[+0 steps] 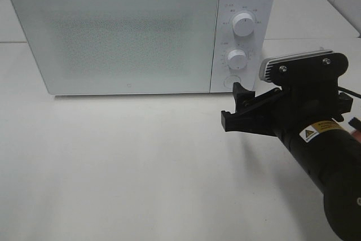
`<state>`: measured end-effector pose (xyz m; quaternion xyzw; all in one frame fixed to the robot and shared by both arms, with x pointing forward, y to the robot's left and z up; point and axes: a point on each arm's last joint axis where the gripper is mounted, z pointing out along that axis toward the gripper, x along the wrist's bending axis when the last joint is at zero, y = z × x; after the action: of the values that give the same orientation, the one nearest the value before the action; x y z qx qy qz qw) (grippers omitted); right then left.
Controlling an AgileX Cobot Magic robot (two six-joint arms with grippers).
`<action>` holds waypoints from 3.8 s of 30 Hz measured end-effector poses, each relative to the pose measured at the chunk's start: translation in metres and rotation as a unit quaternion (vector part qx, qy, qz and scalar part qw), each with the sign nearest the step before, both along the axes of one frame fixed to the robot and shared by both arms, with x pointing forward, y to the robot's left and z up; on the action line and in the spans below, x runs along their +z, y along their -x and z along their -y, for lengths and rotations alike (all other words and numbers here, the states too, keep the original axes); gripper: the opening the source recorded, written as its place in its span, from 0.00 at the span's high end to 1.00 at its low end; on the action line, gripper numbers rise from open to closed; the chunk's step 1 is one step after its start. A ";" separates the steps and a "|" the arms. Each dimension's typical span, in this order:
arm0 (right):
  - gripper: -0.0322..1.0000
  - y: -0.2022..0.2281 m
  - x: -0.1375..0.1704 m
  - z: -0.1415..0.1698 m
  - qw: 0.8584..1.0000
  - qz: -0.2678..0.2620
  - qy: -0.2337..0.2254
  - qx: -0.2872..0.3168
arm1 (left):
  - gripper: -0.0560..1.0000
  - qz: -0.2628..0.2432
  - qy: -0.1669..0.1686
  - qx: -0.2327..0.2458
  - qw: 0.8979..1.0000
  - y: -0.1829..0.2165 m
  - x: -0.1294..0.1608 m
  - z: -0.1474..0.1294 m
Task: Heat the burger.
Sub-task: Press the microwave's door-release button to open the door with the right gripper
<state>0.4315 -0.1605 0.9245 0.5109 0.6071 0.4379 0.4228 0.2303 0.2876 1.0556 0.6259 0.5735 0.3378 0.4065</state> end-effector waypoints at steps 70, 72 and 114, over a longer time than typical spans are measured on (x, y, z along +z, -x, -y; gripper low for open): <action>0.96 -0.050 -0.042 -0.008 0.679 -0.095 -0.677 -0.267 | 0.01 0.000 0.000 0.000 1.000 0.000 0.000 0.000; 0.96 -0.056 -0.045 -0.012 0.678 -0.099 -0.677 -0.269 | 0.01 0.000 0.000 0.000 1.000 0.000 0.000 0.000; 0.96 -0.122 -0.070 -0.010 0.678 -0.098 -0.671 -0.284 | 0.01 0.000 0.000 0.000 1.000 0.000 0.000 0.000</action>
<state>0.5535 -0.1502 0.8540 0.8453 0.0149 0.5340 0.0089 0.2303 0.2876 1.0556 0.6259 0.5735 0.3378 0.4065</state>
